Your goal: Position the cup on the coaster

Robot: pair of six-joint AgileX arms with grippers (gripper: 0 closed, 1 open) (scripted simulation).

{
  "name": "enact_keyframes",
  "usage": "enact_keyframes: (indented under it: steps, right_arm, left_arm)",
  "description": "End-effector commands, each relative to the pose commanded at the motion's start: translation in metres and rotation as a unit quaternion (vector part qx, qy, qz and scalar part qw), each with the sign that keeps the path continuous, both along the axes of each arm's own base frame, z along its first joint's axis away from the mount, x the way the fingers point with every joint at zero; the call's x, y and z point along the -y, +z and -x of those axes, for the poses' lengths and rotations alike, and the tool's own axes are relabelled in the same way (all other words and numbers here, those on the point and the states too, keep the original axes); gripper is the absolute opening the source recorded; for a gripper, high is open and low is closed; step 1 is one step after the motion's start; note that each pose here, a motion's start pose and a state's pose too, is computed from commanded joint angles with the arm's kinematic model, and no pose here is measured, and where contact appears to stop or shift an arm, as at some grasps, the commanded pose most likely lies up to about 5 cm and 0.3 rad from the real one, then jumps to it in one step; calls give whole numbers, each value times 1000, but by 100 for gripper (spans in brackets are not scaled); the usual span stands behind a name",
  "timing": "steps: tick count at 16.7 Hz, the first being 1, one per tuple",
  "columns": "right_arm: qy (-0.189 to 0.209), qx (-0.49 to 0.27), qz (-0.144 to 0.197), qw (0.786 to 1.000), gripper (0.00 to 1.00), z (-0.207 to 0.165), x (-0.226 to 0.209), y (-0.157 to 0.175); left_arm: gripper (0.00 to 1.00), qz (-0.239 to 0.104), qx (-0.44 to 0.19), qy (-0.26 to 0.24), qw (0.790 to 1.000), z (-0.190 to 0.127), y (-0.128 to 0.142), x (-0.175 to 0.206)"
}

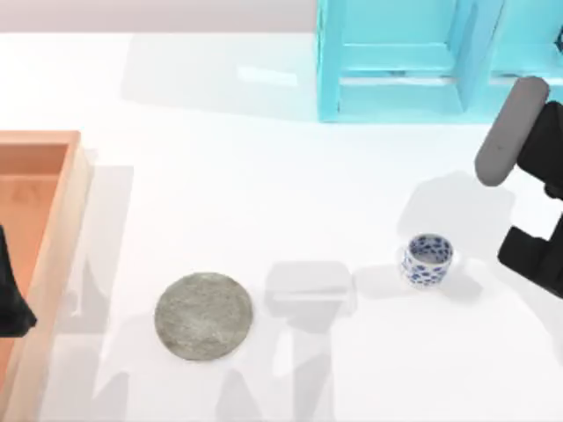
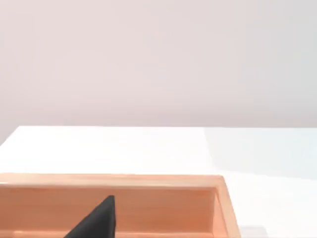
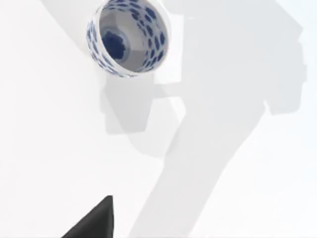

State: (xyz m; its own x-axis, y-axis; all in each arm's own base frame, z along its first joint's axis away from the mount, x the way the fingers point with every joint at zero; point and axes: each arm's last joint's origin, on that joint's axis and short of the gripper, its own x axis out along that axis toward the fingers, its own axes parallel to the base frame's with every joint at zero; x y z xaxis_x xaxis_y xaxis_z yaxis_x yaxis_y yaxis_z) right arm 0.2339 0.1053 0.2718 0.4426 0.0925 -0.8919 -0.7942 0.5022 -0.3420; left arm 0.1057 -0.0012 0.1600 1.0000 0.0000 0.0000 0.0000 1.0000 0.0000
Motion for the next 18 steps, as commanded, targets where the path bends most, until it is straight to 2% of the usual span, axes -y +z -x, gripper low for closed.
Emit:
enact_keyframes:
  steps: [2, 4, 6, 9, 13, 18]
  right_arm:
    - [61, -81, 50, 994, 100, -25, -22, -13]
    - [116, -149, 84, 978, 100, -43, -40, -28]
    - [162, -197, 102, 961, 100, -57, -53, -40]
    - [211, -220, 107, 946, 100, -71, -66, -41]
    - [239, -209, 102, 943, 100, -81, -73, -33]
    - [236, -207, 101, 944, 100, -81, -71, -32]
  left_arm:
    - [100, 0, 0, 0, 1000, 0, 0, 0]
    - [100, 0, 0, 0, 1000, 0, 0, 0]
    - [100, 0, 0, 0, 1000, 0, 0, 0]
    - [100, 0, 0, 0, 1000, 0, 0, 0]
    - [100, 0, 0, 0, 1000, 0, 0, 0]
    - [100, 0, 0, 0, 1000, 0, 0, 0]
